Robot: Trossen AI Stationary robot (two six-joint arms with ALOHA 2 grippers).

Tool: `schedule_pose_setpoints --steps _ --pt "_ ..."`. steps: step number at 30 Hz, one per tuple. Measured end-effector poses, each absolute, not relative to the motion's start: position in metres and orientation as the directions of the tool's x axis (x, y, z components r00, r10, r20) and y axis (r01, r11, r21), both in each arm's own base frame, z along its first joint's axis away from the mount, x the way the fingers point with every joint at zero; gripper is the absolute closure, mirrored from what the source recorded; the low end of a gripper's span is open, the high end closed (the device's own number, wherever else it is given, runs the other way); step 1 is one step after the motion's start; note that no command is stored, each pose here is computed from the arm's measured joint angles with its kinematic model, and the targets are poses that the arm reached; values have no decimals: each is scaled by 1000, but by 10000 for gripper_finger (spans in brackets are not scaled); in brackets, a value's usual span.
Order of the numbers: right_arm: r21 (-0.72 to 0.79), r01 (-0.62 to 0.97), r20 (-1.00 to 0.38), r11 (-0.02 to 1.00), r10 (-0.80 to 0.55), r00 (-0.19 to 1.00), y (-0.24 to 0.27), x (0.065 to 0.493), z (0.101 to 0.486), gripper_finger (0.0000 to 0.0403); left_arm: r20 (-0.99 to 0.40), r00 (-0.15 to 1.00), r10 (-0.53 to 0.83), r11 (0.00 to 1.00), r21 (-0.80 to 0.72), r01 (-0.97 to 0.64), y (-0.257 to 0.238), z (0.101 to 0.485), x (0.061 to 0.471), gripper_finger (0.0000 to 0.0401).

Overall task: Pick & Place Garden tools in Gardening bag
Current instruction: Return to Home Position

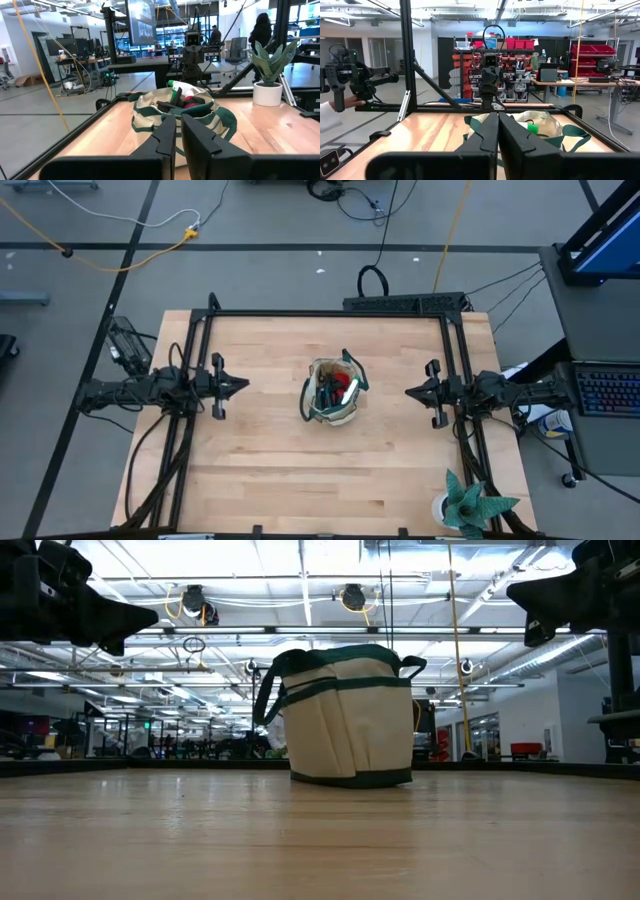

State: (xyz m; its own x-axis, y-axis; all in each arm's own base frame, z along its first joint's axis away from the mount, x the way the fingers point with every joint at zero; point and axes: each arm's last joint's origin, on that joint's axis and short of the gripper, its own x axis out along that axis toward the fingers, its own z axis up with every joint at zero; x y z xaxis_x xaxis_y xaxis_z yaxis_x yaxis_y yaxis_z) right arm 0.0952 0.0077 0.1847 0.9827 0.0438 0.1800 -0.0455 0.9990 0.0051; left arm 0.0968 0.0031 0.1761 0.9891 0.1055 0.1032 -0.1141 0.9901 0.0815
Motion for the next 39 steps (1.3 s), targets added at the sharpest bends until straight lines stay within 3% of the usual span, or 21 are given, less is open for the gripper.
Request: schedule_pose_setpoints --steps 39 --pt "5 -31 178 999 30 984 6 95 184 399 104 989 105 990 81 -114 3 176 97 366"
